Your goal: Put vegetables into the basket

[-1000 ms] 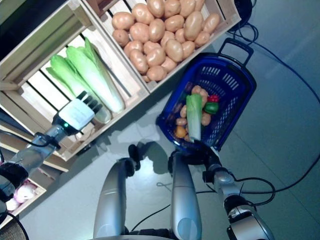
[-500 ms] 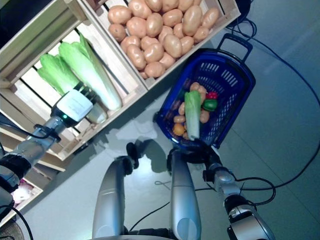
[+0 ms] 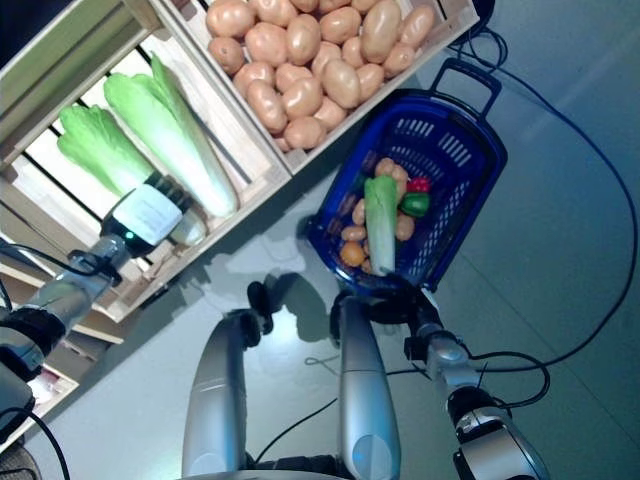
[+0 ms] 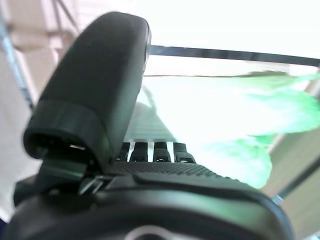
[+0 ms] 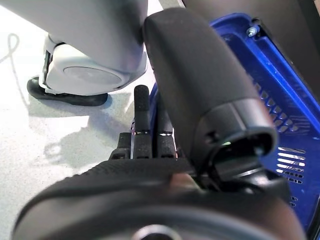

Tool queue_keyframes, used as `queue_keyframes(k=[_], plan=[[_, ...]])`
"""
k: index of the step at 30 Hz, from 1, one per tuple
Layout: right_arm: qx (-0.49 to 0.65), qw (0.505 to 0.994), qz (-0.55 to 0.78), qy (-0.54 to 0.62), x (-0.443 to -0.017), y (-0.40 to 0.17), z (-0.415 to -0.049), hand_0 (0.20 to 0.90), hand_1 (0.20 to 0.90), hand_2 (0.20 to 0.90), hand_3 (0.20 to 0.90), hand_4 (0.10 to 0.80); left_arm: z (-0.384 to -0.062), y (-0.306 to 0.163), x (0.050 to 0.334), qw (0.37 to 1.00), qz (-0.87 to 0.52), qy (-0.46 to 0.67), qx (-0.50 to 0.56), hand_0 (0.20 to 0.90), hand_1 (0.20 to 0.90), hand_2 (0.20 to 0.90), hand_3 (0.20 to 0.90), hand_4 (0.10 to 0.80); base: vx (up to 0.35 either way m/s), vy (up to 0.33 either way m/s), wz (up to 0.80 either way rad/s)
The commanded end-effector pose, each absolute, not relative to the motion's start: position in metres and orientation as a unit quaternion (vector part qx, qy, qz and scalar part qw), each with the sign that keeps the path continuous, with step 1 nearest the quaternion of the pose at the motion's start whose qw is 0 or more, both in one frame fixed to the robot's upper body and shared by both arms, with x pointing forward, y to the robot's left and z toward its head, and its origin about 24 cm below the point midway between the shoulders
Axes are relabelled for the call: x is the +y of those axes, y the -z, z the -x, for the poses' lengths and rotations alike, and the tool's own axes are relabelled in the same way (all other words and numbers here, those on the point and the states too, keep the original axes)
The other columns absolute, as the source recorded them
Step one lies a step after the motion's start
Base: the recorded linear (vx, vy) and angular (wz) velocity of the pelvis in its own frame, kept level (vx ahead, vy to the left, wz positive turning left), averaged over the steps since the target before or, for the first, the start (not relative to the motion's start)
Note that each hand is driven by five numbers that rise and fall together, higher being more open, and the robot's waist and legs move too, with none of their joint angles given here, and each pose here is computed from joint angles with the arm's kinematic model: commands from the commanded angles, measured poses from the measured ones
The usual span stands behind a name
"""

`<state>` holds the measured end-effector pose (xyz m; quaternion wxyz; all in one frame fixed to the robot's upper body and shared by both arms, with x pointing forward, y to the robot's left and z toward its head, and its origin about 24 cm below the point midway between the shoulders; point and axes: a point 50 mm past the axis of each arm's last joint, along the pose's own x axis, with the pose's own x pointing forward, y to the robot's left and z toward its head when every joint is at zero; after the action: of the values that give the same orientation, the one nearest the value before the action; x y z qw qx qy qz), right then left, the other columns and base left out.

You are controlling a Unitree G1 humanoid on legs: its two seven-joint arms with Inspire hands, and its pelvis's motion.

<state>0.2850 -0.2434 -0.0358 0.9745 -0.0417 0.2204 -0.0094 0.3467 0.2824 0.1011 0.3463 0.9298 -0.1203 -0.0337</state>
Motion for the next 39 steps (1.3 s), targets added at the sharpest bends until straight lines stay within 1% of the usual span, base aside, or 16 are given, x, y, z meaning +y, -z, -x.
queue_keyframes(k=[1,3,4,5,6,12,17,21,24,27,30,31,34,35,38,39], plan=[[0.252,0.965,0.051,0.051,-0.265,0.049,-0.264,0.9,0.9,0.9,0.9,0.8,-0.352,-0.126,0.294,0.351,-0.928,-0.039,-0.12,0.9,0.9,0.9,0.9,0.8,0.0,0.0,0.0],[0.247,0.967,0.049,0.048,-0.262,0.047,-0.266,0.9,0.9,0.9,0.9,0.8,-0.352,-0.124,0.293,0.354,-0.926,-0.038,-0.127,0.9,0.9,0.9,0.9,0.8,0.0,0.0,0.0],[0.245,0.967,0.048,0.047,-0.262,0.047,-0.266,0.9,0.9,0.9,0.9,0.8,-0.351,-0.124,0.293,0.357,-0.924,-0.039,-0.13,0.533,0.533,0.533,0.533,0.555,0.0,0.0,0.0],[0.245,0.967,0.048,0.047,-0.261,0.046,-0.267,0.9,0.9,0.9,0.9,0.8,-0.351,-0.123,0.293,0.358,-0.924,-0.038,-0.131,0.533,0.533,0.533,0.533,0.555,0.0,0.0,0.0],[0.244,0.967,0.048,0.047,-0.261,0.046,-0.268,0.9,0.9,0.9,0.9,0.8,-0.351,-0.122,0.293,0.36,-0.923,-0.037,-0.131,0.3,0.3,0.3,0.3,0.4,0.0,0.0,0.0],[0.246,0.967,0.05,0.045,-0.259,0.047,-0.268,0.9,0.9,0.9,0.9,0.8,-0.35,-0.119,0.292,0.365,-0.92,-0.037,-0.135,0.3,0.3,0.3,0.3,0.4,0.0,0.0,0.0],[0.253,0.965,0.048,0.048,-0.258,0.053,-0.261,0.9,0.9,0.9,0.9,0.8,-0.344,-0.117,0.293,0.387,-0.909,-0.044,-0.147,0.3,0.3,0.3,0.3,0.4,0.004,-0.007,0.01],[0.257,0.964,0.042,0.059,-0.258,0.057,-0.254,0.9,0.9,0.9,0.9,0.8,-0.339,-0.12,0.297,0.438,-0.882,-0.079,-0.154,0.3,0.3,0.3,0.3,0.4,0.031,-0.051,0.06],[0.262,0.962,0.039,0.066,-0.26,0.065,-0.242,0.9,0.9,0.9,0.9,0.8,-0.334,-0.124,0.296,0.497,-0.841,-0.119,-0.179,0.3,0.3,0.3,0.3,0.4,0.02,-0.074,0.02],[0.263,0.962,0.04,0.067,-0.259,0.068,-0.237,0.9,0.9,0.9,0.9,0.8,-0.329,-0.126,0.295,0.537,-0.809,-0.146,-0.192,0.3,0.3,0.3,0.3,0.4,0.092,-0.063,0.07],[0.251,0.965,0.029,0.069,-0.253,0.07,-0.229,0.9,0.9,0.9,0.9,0.8,-0.318,-0.132,0.29,0.609,-0.733,-0.203,-0.224,0.3,0.3,0.3,0.3,0.4,0.082,-0.1,0.02],[0.249,0.966,0.028,0.068,-0.252,0.07,-0.228,0.9,0.9,0.9,0.9,0.8,-0.316,-0.131,0.29,0.616,-0.725,-0.208,-0.229,0.3,0.3,0.3,0.3,0.4,0.083,-0.102,0.07],[0.243,0.967,0.023,0.065,-0.244,0.074,-0.218,0.9,0.9,0.9,0.9,0.8,-0.301,-0.124,0.286,0.675,-0.653,-0.237,-0.249,0.3,0.3,0.3,0.3,0.4,0.07,-0.078,0.1],[0.244,0.967,0.022,0.065,-0.243,0.075,-0.217,0.9,0.9,0.9,0.9,0.8,-0.299,-0.123,0.283,0.682,-0.645,-0.237,-0.249,0.3,0.3,0.3,0.3,0.4,0.105,-0.095,0.16],[0.237,0.969,-0.008,0.076,-0.234,0.077,-0.204,0.9,0.9,0.9,0.9,0.8,-0.277,-0.101,0.265,0.832,-0.445,-0.242,-0.227,0.3,0.3,0.3,0.3,0.4,0.186,-0.12,0.26],[0.238,0.968,-0.009,0.076,-0.233,0.078,-0.204,0.9,0.9,0.9,0.9,0.8,-0.276,-0.1,0.265,0.832,-0.447,-0.24,-0.224,0.3,0.3,0.3,0.3,0.4,0.134,-0.068,0.2]])
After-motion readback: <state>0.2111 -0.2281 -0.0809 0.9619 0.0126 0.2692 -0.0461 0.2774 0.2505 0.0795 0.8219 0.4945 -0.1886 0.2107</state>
